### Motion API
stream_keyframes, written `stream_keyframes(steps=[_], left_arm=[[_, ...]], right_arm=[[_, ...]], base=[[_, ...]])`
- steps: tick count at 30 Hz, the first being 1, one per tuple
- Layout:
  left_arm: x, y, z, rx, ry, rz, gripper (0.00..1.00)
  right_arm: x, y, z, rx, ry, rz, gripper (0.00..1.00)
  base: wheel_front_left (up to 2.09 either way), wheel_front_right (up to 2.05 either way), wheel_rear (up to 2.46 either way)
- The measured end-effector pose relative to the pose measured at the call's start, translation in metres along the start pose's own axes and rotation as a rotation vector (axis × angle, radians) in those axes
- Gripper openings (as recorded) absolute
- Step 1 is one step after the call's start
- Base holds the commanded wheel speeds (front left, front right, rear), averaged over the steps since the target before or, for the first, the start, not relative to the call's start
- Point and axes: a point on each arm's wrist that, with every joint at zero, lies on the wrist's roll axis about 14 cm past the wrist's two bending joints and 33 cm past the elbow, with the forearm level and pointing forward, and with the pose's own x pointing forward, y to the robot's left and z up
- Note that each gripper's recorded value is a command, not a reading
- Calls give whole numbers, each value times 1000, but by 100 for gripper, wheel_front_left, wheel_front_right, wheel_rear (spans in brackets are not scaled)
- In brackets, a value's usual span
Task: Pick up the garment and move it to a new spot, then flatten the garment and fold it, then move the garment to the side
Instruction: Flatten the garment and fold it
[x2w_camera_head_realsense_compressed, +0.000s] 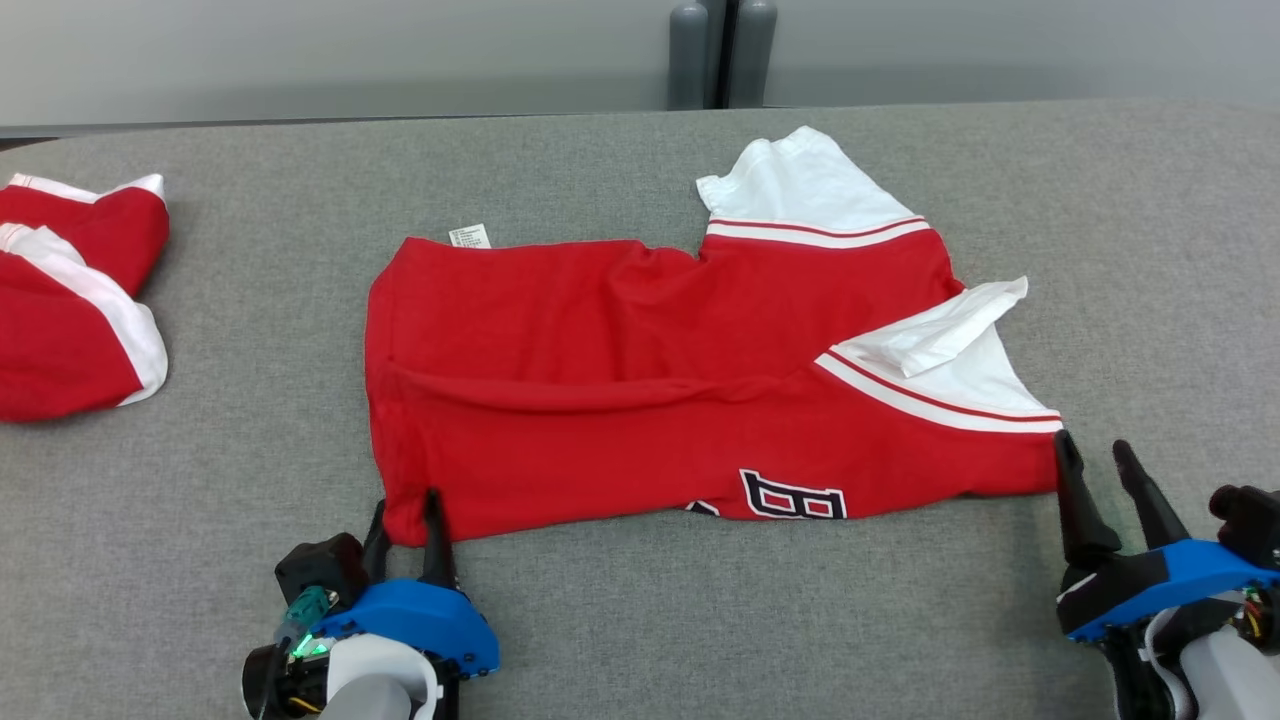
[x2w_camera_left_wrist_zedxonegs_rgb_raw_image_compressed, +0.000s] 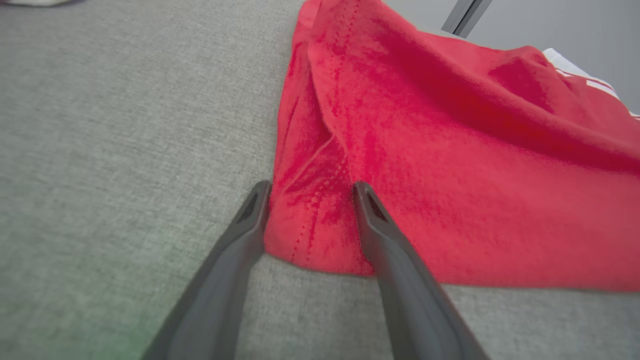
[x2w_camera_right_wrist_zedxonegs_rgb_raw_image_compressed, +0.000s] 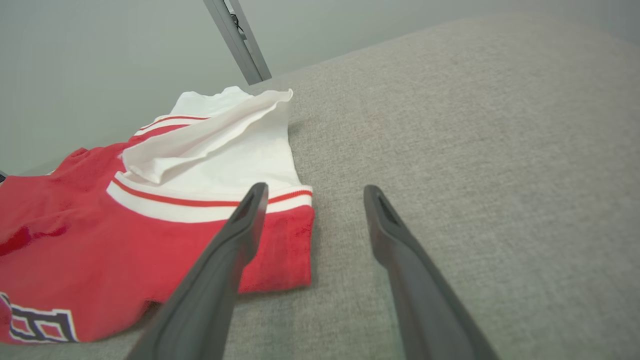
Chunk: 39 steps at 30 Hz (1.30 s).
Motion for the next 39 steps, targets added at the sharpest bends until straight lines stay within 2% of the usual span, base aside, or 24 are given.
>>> stream_keyframes(steps=[8, 9, 10, 15, 19, 24, 31, 32, 33, 34, 35, 39], left_arm=[[5, -3, -6, -19, 34, -21, 0], [5, -3, -6, -22, 34, -24, 0], [4, -2, -5, -26, 33, -20, 0], [-3, 2, 5, -47, -3, -1, 0], [-26, 16, 5, -61, -25, 30, 0], [-54, 28, 6, -55, -67, 52, 0], [-83, 41, -19, -62, -39, 78, 0], [-84, 41, -19, -63, -39, 79, 40], [-84, 42, -20, -65, -37, 81, 100], [-84, 42, -21, -66, -36, 80, 100], [-83, 42, -20, -64, -37, 80, 100], [-71, 37, -2, -65, -75, 66, 100]], right_arm=[[6, 18, -46, -30, 150, 39, 100], [7, 19, -49, -31, 164, 42, 92], [9, 22, -51, -29, 171, 49, 0], [8, 26, -48, -15, 173, 61, 0], [-2, 24, -34, 9, 139, 60, 0], [-30, 22, -24, 40, 96, 67, 0], [-78, 14, -41, 78, 116, 58, 0], [-80, 14, -42, 82, 116, 58, 0], [-81, 14, -41, 83, 113, 60, 16], [-80, 16, -40, 91, 109, 62, 16], [-79, 18, -38, 105, 101, 66, 100], [-66, 28, -23, 113, 62, 98, 100]], base=[[0, 0, 0], [0, 0, 0], [0, 0, 0], [0, 0, 0], [0, 0, 0], [0, 0, 0], [0, 0, 0], [0, 0, 0], [0, 0, 0], [0, 0, 0], [0, 0, 0], [0, 0, 0]])
